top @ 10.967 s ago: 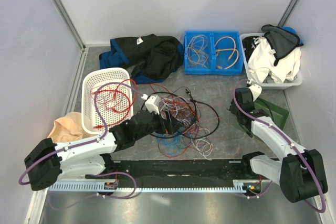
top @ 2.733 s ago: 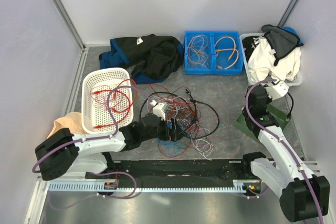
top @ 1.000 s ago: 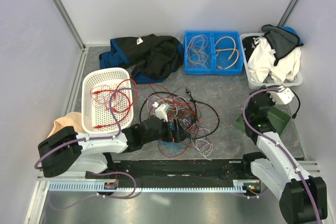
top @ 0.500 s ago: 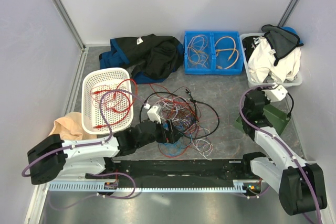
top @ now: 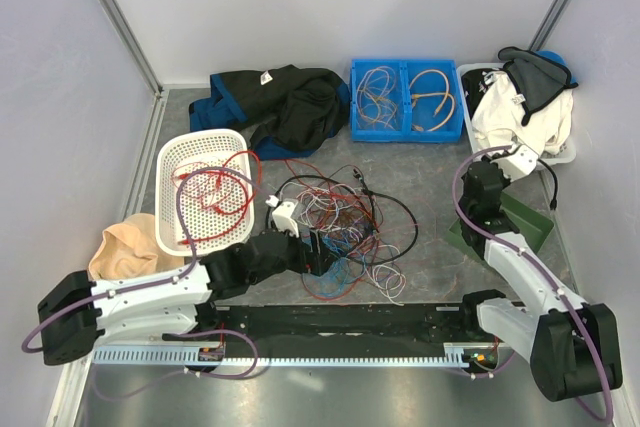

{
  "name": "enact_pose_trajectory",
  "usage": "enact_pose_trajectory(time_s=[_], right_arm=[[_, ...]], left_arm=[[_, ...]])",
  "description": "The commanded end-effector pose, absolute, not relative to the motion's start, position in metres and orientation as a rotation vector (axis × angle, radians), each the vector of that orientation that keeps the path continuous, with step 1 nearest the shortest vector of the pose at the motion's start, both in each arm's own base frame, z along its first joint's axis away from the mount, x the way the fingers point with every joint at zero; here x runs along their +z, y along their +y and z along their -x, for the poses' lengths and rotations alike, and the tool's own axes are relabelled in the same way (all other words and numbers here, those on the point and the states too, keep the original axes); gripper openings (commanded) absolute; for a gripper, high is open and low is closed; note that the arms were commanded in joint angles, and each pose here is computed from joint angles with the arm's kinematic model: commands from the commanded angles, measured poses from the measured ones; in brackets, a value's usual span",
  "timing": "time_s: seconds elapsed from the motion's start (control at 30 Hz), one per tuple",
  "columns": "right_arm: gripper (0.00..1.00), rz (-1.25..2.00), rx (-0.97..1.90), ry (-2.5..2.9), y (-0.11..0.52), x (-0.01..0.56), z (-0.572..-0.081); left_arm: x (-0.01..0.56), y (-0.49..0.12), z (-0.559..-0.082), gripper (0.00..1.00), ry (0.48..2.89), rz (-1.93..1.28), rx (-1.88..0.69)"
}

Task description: Untangle the cables

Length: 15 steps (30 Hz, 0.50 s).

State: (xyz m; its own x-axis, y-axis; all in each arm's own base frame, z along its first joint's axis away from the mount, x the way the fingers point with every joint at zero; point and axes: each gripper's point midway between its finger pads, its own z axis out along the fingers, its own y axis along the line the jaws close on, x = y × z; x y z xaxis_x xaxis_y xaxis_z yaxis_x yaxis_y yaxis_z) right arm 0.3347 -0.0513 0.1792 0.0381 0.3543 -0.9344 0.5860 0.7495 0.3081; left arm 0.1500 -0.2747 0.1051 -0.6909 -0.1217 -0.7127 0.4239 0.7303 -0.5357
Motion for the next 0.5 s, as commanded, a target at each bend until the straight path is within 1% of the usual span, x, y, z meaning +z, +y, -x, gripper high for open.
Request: enact_pose_trajectory(time_s=[0.0, 0.33, 0.47], right_arm=[[0.0, -0.714, -0.147, 1.604, -0.039, 0.188, -0.337], [0.0, -0.767, -0.159, 1.623, -0.041, 0.152, -0.34], [0.0, -0.8, -0.156, 1.675, -0.037, 0.129, -0.344]], left_arm=[[0.112, -0.261, -0.157, 1.0, 2.091, -0.22, -0.863], [0.113, -0.255, -0.148, 0.99, 2.075, -0.143, -0.959], [0.11, -0.254, -0.147, 0.99, 2.084, -0.137, -0.958]])
